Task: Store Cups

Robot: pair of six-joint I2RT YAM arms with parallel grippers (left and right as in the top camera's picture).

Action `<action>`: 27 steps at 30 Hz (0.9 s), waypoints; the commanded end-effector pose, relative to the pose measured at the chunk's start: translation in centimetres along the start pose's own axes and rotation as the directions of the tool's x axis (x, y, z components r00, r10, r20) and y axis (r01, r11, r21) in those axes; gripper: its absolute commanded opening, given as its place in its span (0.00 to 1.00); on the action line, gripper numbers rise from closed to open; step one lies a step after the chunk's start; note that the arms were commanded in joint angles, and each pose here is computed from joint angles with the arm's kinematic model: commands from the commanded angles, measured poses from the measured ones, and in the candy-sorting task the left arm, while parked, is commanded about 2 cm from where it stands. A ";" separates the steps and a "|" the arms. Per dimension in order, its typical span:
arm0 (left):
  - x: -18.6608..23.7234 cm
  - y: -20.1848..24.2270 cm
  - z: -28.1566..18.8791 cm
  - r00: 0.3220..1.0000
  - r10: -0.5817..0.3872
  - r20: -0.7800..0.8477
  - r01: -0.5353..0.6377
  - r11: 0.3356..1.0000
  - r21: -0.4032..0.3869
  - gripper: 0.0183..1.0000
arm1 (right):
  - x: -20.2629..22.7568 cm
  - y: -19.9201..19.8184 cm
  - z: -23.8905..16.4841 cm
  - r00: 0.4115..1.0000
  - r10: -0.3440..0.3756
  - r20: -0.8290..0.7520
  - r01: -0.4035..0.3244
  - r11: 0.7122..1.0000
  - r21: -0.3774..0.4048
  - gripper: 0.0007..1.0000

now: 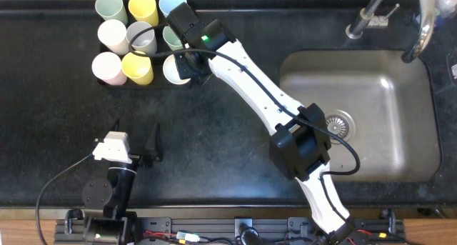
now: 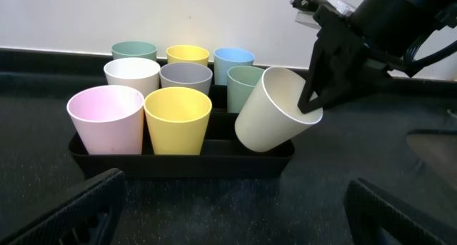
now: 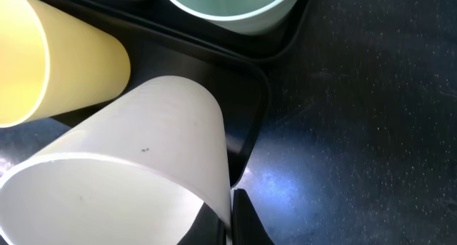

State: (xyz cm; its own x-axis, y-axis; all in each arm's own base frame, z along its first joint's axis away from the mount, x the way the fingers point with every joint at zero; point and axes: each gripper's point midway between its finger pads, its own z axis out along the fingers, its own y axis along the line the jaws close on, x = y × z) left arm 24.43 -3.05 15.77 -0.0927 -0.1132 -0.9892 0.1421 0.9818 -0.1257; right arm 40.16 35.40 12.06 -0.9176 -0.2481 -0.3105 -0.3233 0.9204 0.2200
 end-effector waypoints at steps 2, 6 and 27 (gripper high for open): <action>-0.1 -0.1 -0.1 1.000 0.022 0.005 -0.022 1.000 0.009 1.00 | -0.5 0.4 0.6 1.000 -0.003 0.012 0.003 1.000 0.002 0.04; -0.1 -0.1 -0.1 1.000 0.022 0.005 -0.022 1.000 0.009 1.00 | -0.5 0.4 0.6 1.000 -0.003 0.012 0.003 1.000 0.002 0.05; -0.1 -0.1 -0.1 1.000 0.022 0.005 -0.022 1.000 0.009 1.00 | -4.8 0.7 -9.8 0.966 -0.065 0.252 0.083 0.995 -0.059 0.59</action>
State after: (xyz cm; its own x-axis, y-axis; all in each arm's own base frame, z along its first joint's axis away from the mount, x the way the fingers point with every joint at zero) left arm 24.43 -3.05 15.77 -0.0927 -0.1132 -0.9892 0.1421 0.9818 -0.1257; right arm 41.29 35.36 12.53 -0.9046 -0.2457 -0.3484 -0.3355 0.9144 0.2264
